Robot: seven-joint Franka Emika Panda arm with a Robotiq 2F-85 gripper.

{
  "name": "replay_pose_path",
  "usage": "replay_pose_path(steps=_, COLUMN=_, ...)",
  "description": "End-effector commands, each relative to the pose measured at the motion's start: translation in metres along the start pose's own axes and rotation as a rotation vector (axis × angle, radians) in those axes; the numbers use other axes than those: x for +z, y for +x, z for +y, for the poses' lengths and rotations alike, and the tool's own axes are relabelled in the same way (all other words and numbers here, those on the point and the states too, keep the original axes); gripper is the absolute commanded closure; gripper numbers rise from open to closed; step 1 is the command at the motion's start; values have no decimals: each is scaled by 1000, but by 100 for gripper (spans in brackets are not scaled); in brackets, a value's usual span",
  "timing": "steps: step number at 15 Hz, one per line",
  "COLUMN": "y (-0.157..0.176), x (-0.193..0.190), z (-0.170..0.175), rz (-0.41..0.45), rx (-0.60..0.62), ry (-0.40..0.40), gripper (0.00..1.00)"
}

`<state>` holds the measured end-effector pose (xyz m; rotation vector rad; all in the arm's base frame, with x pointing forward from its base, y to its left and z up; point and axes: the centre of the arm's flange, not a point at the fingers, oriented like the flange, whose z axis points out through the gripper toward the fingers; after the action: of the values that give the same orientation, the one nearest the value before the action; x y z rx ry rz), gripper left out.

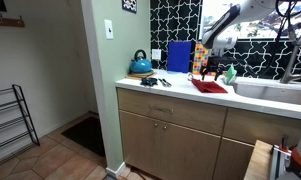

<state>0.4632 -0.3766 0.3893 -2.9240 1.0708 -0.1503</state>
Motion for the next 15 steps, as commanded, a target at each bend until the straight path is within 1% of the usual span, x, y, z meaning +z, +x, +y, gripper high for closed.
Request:
replay_pose_path(steps=1, y=-22, x=11, z=34, rz=-44, rx=16, ry=53, gripper=0)
replay_pose_path(steps=4, y=-30, x=20, z=51, rz=-54, rx=44, ry=56, gripper=0)
replay_pose_path(steps=6, y=-34, x=25, z=57, rz=-53, rx=103, ry=19, gripper=0)
replay_pose_path(steps=7, y=-21, x=22, z=51, rz=-52, rx=63, ry=24, gripper=0)
replay_pose_path(steps=12, y=-22, x=27, z=56, rz=-66, rx=90, ry=12, gripper=0)
replay_pose_path(steps=15, y=-16, x=32, z=65, rz=-40, rx=66, ry=18, gripper=0)
